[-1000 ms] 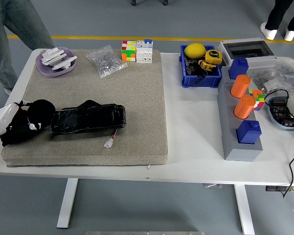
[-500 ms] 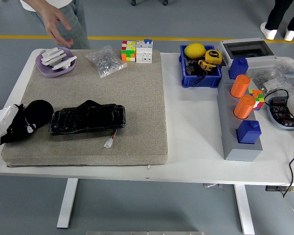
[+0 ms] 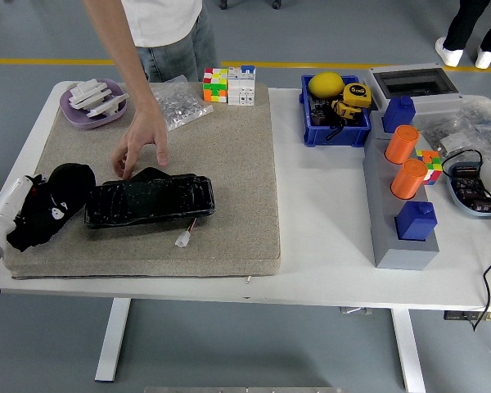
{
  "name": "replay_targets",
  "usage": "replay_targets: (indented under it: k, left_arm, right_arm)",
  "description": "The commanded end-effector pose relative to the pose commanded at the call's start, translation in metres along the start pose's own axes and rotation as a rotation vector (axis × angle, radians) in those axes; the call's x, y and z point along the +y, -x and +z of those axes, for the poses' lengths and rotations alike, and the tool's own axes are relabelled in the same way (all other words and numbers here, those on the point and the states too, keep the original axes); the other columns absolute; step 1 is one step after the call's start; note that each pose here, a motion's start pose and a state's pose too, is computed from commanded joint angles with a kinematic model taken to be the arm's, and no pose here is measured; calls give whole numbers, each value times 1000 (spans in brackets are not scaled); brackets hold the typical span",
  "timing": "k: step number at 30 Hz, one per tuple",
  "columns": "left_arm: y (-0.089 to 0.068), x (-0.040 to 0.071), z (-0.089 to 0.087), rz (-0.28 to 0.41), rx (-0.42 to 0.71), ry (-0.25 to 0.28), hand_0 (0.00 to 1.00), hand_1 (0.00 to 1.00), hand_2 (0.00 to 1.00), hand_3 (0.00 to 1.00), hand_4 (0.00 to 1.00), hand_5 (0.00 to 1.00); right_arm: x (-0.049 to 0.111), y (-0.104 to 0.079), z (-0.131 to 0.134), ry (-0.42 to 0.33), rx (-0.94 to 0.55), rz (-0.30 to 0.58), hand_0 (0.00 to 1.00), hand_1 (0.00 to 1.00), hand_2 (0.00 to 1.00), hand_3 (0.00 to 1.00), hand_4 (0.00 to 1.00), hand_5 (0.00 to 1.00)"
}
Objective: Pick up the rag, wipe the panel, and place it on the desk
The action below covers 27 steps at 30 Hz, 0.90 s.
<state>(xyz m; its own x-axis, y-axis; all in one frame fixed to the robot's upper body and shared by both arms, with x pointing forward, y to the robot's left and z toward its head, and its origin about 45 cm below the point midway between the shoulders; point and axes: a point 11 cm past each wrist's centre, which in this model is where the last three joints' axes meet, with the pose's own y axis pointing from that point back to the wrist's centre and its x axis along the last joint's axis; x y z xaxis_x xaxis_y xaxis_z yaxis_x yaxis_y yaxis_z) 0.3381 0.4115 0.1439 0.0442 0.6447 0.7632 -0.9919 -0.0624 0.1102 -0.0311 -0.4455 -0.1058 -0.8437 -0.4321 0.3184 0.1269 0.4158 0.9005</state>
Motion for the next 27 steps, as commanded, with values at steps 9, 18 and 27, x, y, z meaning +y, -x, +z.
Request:
replay_targets:
  k: [9, 18, 27]
  left_arm:
    - [9, 6, 52, 13, 42, 127, 251, 258, 535, 490, 416, 2]
    - [14, 7, 57, 15, 17, 128, 251, 256, 536, 493, 435, 2]
    - [12, 9, 58, 22, 3, 125, 249, 255, 537, 498, 480, 2]
  right_arm:
    - [0, 0, -1, -4, 0, 0, 810, 673, 679, 594, 982, 454]
    - [0, -2, -4, -10, 1, 4, 810, 673, 680, 594, 982, 453]
    - [0, -1, -4, -9, 2, 1, 811, 673, 680, 594, 981, 453]
